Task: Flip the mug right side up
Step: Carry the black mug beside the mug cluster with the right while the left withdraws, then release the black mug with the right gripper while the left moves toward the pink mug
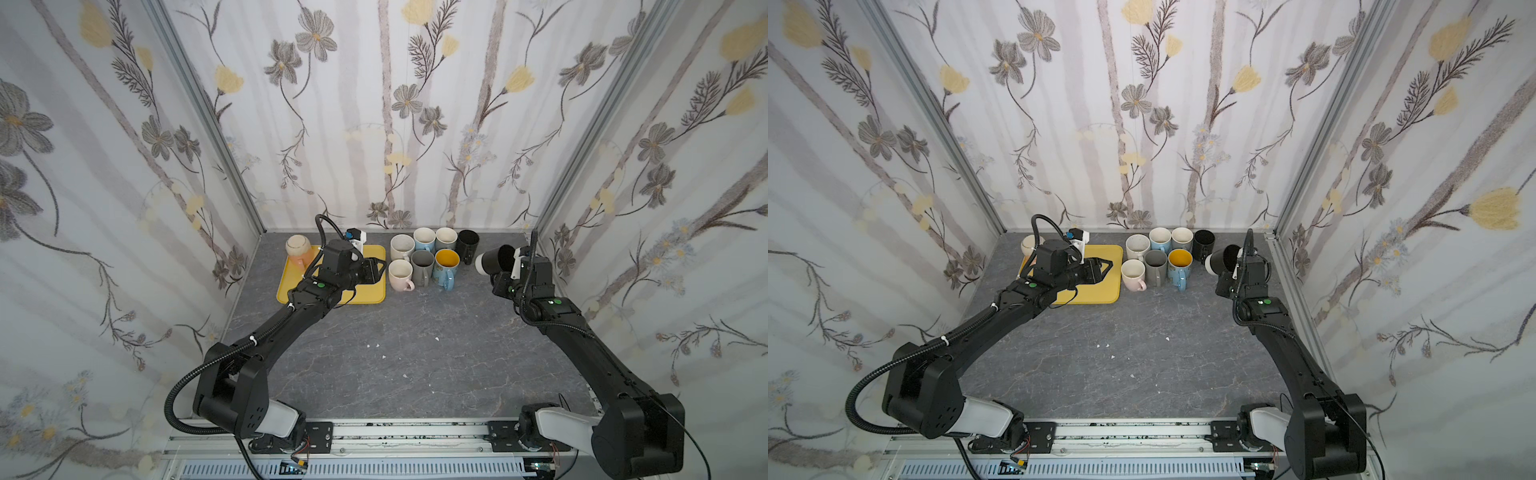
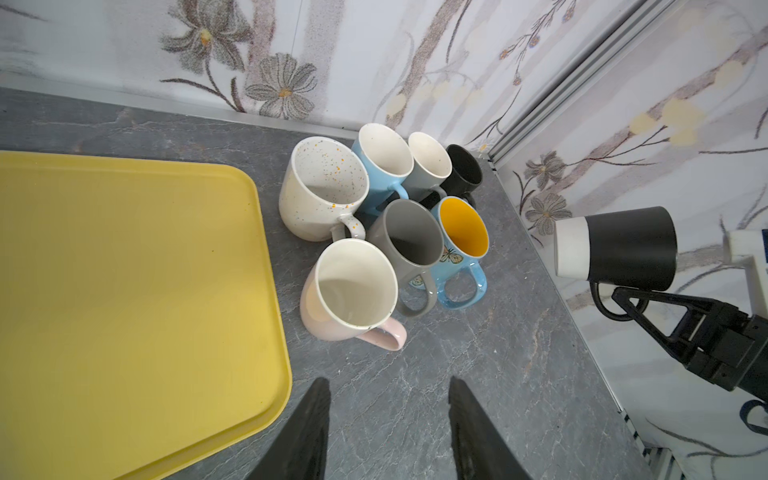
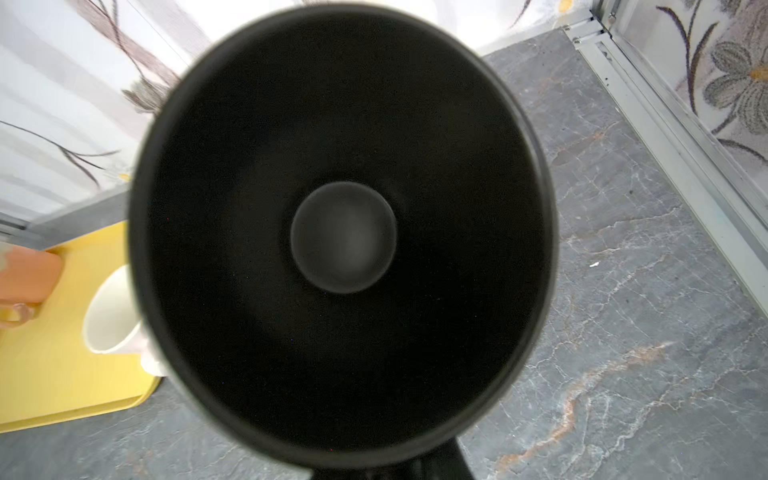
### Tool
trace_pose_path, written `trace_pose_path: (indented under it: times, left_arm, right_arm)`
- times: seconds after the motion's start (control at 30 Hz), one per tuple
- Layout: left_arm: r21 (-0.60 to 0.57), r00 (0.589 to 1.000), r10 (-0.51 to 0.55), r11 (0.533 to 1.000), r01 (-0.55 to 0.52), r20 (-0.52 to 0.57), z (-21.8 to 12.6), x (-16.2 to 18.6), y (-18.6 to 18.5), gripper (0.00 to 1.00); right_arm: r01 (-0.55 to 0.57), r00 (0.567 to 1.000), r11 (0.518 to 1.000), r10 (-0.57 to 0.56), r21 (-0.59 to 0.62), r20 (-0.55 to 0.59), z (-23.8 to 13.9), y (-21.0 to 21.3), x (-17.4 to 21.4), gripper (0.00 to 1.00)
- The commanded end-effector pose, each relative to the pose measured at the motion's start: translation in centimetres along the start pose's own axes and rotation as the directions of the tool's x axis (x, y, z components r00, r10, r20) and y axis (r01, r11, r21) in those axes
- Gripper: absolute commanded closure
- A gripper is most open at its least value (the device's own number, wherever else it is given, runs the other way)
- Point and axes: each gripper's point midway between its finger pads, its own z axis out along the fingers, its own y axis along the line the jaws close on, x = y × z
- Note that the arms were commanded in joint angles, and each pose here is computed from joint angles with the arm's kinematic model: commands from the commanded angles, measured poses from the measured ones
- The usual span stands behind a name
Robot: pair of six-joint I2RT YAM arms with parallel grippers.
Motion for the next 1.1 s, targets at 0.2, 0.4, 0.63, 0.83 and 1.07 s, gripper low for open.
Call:
trace_pose_path:
  times: [0.2, 0.4, 0.63, 0.83, 1.07]
  left_arm:
    - [-0.023, 1.0, 0.008, 1.0, -0.009, -0.003, 1.0, -0.4, 0.8, 0.54]
    - [-0.041, 1.0, -0.003, 0.999, 0.003, -0.012, 1.2, -0.2, 1.6, 0.54]
    - [-0.068, 1.0, -0.016, 0.998, 0.015, -0.014, 0.8, 0.1, 2.6, 0.52]
    - [-0.092, 1.0, -0.024, 0.995, 0.023, -0.002, 0.0, 0.0, 3.5, 0.52]
    - [-0.115, 0.999, -0.037, 0.993, 0.038, 0.011, -0.2, -0.1, 4.5, 0.5]
  right_arm:
    - [0.096, 0.995, 0.992, -0.094, 0.08, -0.039, 3.9, -0.6, -0.1, 1.0]
    - [0.126, 0.988, 0.988, -0.117, 0.089, -0.103, 6.4, -0.4, 1.5, 1.0]
    - [0.212, 0.967, 0.968, -0.187, 0.136, -0.173, 8.9, 0.4, 2.6, 1.0]
    - [0.233, 0.959, 0.96, -0.202, 0.154, -0.198, 10.6, 0.8, 3.1, 1.0]
    - [0.262, 0.948, 0.949, -0.22, 0.177, -0.229, 12.2, 0.9, 3.7, 1.0]
